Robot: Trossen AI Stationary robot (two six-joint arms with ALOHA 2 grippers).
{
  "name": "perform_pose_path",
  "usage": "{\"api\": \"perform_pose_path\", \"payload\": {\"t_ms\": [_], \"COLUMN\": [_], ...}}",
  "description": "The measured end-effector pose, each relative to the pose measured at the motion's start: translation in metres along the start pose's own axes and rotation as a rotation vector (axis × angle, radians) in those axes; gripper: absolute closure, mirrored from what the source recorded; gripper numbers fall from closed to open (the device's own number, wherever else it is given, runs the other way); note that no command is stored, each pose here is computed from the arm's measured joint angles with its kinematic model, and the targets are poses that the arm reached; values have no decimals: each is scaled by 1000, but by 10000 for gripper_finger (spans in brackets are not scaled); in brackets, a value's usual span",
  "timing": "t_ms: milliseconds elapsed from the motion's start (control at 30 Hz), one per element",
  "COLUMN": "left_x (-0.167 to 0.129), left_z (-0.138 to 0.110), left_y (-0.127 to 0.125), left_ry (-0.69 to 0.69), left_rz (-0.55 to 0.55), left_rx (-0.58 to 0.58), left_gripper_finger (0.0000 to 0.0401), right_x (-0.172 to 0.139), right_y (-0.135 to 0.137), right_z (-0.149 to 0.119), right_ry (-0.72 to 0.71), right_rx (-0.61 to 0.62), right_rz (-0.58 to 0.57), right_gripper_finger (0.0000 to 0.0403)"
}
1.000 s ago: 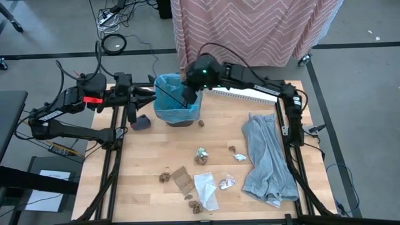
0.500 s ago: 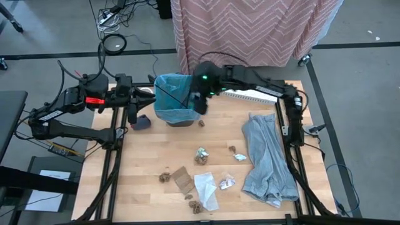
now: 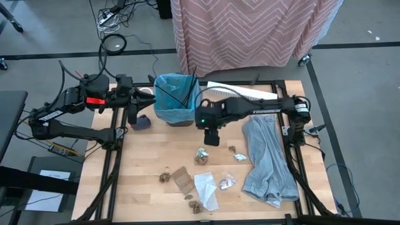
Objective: Place trash/remove bag and relplace
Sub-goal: Put the brown napkin into the black trash bin
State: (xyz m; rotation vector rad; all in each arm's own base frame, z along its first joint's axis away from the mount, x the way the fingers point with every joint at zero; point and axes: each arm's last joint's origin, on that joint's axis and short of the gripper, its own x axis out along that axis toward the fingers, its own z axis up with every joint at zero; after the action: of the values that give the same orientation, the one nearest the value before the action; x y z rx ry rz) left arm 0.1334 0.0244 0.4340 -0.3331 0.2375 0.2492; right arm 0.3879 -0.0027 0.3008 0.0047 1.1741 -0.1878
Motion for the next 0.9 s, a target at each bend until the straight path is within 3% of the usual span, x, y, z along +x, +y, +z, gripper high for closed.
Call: {"api": "perform_pose_path", "payload": {"t_ms": [167,400,567,900], "left_x": [0,0,0,0], "left_z": [0,0,0,0], "left_y": [0,0,0,0], "left_ry": [1,1,0,-6], "left_rz": [-2,-2,-2,18], "left_rx": [-2,-2,-2,1], "left_gripper_finger": [295,295,295,295], "right_x": [51,99,113,125], "right_y": [-7,-31,-49,-58], "right_z": [-20,-37,-44,-49], "right_ry": [-28,-161,-228,-334], "right_rx": [110,296,388,409], "right_rz": [10,8,-1,-32], "right_gripper_finger": [215,214,213,214]}}
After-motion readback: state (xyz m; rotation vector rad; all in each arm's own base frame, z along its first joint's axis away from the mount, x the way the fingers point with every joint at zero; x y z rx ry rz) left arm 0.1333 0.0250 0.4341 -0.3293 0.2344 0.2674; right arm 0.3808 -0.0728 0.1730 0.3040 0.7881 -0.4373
